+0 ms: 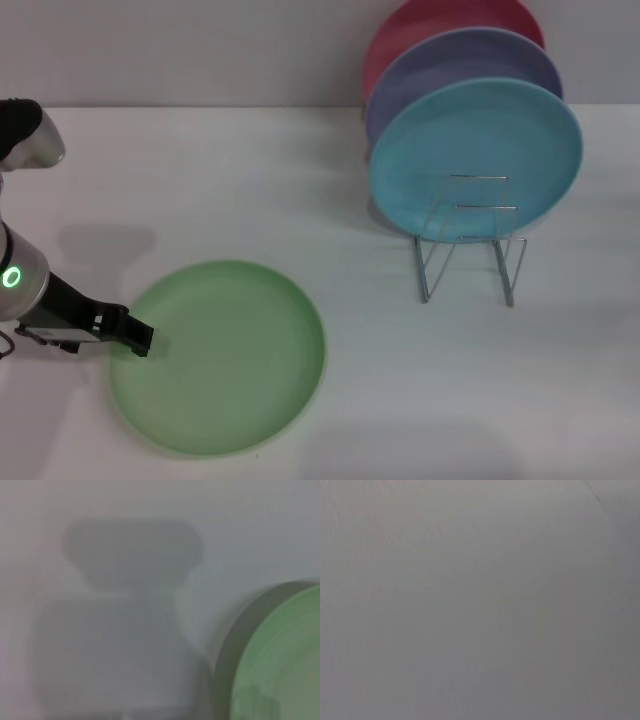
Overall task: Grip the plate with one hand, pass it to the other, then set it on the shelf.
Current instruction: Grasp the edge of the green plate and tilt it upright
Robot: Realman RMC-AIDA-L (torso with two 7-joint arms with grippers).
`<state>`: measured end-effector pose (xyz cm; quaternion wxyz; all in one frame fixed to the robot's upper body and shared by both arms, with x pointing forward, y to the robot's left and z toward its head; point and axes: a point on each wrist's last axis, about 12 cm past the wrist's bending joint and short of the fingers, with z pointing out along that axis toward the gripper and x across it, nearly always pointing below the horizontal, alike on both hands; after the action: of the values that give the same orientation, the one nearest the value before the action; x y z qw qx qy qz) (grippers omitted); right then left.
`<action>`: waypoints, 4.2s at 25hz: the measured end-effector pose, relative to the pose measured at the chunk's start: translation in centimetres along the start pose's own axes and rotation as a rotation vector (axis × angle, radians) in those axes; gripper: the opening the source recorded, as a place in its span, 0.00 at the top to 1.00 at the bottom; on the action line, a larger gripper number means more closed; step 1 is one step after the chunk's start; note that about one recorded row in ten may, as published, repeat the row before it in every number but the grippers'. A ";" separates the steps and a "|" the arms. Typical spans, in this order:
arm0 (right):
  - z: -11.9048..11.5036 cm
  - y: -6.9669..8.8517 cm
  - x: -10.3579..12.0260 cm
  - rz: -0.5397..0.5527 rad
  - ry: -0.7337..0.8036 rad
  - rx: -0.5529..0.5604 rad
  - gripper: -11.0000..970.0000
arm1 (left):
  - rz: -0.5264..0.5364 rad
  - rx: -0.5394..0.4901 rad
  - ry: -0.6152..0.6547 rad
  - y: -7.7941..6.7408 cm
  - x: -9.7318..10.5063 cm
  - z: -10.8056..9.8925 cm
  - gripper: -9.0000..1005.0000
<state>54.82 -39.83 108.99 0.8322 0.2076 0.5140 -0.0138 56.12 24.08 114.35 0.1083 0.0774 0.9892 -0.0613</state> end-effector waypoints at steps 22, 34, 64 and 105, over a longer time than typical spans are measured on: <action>0.1 0.0 0.0 0.008 -0.001 -0.001 0.34 | 0.055 -0.027 0.023 -0.7 -0.4 1.2 0.39; 0.1 0.0 -0.1 0.007 -0.004 -0.002 0.34 | 0.077 -0.044 0.017 -0.9 -0.6 1.2 0.50; 0.0 0.0 -0.1 0.012 -0.008 -0.003 0.34 | 0.094 -0.047 0.028 -0.9 -0.5 1.5 0.75; -0.4 -0.1 0.2 0.014 0.010 0.008 0.34 | 0.072 0.112 -0.347 -0.1 -2.8 -0.9 0.96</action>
<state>54.55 -39.69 108.62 0.8288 0.2144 0.5168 -0.0089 58.64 23.73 115.90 0.2749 0.1068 0.9474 -0.1246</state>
